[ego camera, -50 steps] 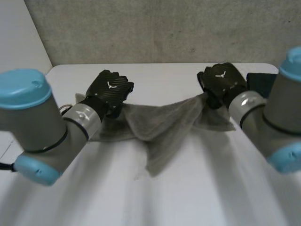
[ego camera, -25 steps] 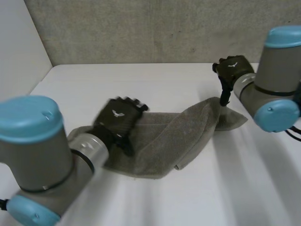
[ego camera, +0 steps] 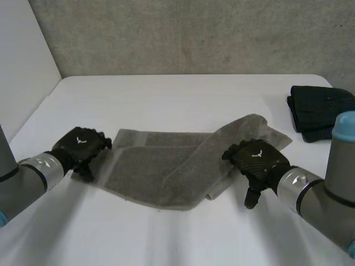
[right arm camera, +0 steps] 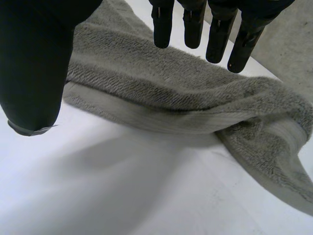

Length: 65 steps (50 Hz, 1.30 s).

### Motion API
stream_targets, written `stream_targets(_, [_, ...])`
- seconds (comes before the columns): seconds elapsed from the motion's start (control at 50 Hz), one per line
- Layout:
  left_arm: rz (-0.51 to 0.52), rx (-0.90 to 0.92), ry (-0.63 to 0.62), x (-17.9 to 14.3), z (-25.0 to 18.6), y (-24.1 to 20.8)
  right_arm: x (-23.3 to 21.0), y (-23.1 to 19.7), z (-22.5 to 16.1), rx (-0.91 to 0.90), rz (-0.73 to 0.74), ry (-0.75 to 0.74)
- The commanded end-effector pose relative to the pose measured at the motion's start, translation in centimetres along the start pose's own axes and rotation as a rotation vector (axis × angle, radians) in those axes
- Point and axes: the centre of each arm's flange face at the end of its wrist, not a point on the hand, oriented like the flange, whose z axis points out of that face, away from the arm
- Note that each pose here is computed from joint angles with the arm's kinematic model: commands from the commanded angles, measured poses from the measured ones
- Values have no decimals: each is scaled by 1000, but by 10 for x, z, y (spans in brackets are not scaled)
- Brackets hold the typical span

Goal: Fold the laundry.

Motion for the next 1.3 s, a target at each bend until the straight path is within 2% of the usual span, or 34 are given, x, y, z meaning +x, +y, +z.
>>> stream_targets(0.02, [74,-65,21,0,17,26,-3,10,2,-6,8,8])
stream_targets(0.28, [114,7,-60,-11,41,27,-13,18,2,2,5,-2])
stream_targets(0.62, [55,59,-44,0,38,4,-14,22,7,-15,7,4])
stream_targets(0.7, [15,43,-28,3,27,-3,-12,21,7,-21,48,10])
stream_targets(0.78, [-88,44,-2,5,6,-26,-9,19,6,-34,167,11])
stream_targets(0.8, [-126,60,-1,4,-4,-37,-9,18,5,-39,189,9])
stream_targets(0.9, [-190,150,-27,-1,-29,-69,-8,14,3,-84,313,-12])
stream_targets(1.02, [-199,228,-35,1,-49,-91,-13,24,18,-135,337,-39])
stream_targets(1.3, [-199,220,-18,8,-48,-89,-19,24,56,-108,295,-30])
